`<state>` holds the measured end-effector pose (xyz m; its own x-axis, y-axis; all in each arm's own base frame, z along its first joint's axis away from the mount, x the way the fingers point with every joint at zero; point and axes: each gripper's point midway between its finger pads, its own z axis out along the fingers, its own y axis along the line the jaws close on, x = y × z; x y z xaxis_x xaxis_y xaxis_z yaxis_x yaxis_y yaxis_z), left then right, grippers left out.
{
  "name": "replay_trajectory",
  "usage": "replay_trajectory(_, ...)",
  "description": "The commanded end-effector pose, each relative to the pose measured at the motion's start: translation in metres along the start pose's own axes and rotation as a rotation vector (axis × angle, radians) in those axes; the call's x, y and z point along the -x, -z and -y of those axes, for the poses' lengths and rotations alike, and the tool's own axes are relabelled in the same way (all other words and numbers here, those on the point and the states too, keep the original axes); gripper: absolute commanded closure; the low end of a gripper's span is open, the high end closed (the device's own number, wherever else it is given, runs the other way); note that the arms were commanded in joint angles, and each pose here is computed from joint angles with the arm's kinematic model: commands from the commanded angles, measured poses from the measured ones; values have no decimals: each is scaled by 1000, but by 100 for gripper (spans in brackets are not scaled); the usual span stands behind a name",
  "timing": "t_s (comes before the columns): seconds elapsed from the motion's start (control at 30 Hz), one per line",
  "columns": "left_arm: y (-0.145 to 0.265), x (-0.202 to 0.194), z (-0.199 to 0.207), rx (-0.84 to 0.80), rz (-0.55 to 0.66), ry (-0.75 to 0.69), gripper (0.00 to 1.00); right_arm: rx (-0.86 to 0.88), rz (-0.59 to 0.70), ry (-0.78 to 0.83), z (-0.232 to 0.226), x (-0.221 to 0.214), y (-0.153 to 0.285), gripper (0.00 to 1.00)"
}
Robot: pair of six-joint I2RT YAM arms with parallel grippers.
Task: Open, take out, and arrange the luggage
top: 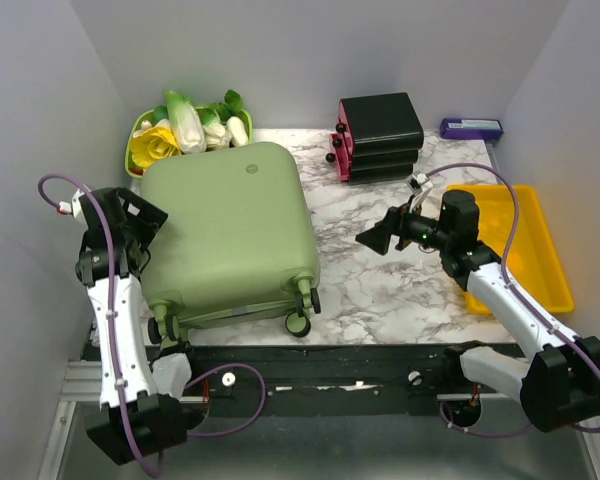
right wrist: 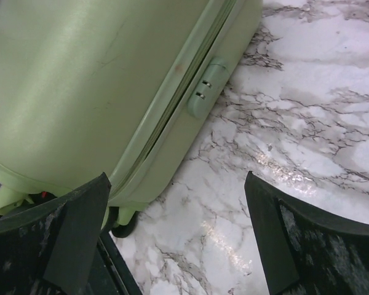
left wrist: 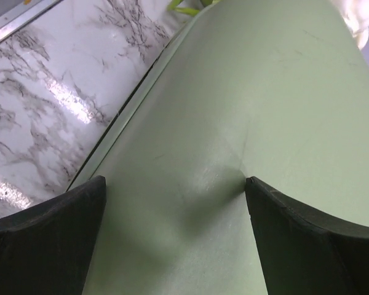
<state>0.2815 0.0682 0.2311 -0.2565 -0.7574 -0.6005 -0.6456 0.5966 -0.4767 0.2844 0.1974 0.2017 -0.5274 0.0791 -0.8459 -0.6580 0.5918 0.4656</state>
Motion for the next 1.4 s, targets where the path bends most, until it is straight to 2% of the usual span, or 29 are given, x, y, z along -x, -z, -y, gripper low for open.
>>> replay_trajectory(0.0, 4, -81, -30, -25, -227, -9, 1, 20, 13, -19, -15, 16, 2, 1)
replay_trajectory(0.1, 4, -100, -35, -62, -255, 1, 1, 20, 23, -3, -19, 19, 5, 1)
replay_trajectory(0.2, 11, -122, -19, -197, -344, 10, 1, 11, 26, 17, -23, 21, 12, 1)
replay_trajectory(0.4, 40, -138, 14, -382, -369, -19, 1, 7, 14, 19, -24, 22, 13, 1)
replay_trajectory(0.5, 48, -150, 25, -427, -386, -10, 1, 12, 3, 19, -25, 22, 11, 1)
replay_trajectory(0.63, 55, -181, 48, -514, -467, -22, 1, 21, 3, 25, -29, 27, 11, 1)
replay_trajectory(0.73, 57, -185, 67, -550, -462, -38, 1, -5, -4, 35, -29, 31, 12, 1)
replay_trajectory(0.77, 68, -193, 81, -610, -481, -71, 1, -22, -5, 45, -27, 33, 13, 1)
replay_trajectory(0.9, 88, -209, 108, -677, -508, -155, 1, -211, 72, 54, -8, 57, 28, 1)
replay_trajectory(1.0, 93, -226, 119, -704, -527, -236, 1, -357, 121, 56, 7, 69, 45, 0)
replay_trajectory(1.13, 104, -248, 130, -776, -562, -352, 1, -458, 156, 71, 10, 82, 67, 0)
replay_trajectory(1.27, 127, -262, 136, -892, -573, -489, 1, -464, 166, 75, 0, 83, 81, 0)
replay_trajectory(1.37, 143, -259, 134, -959, -551, -530, 1, -306, 116, 130, -30, 69, 80, 0)
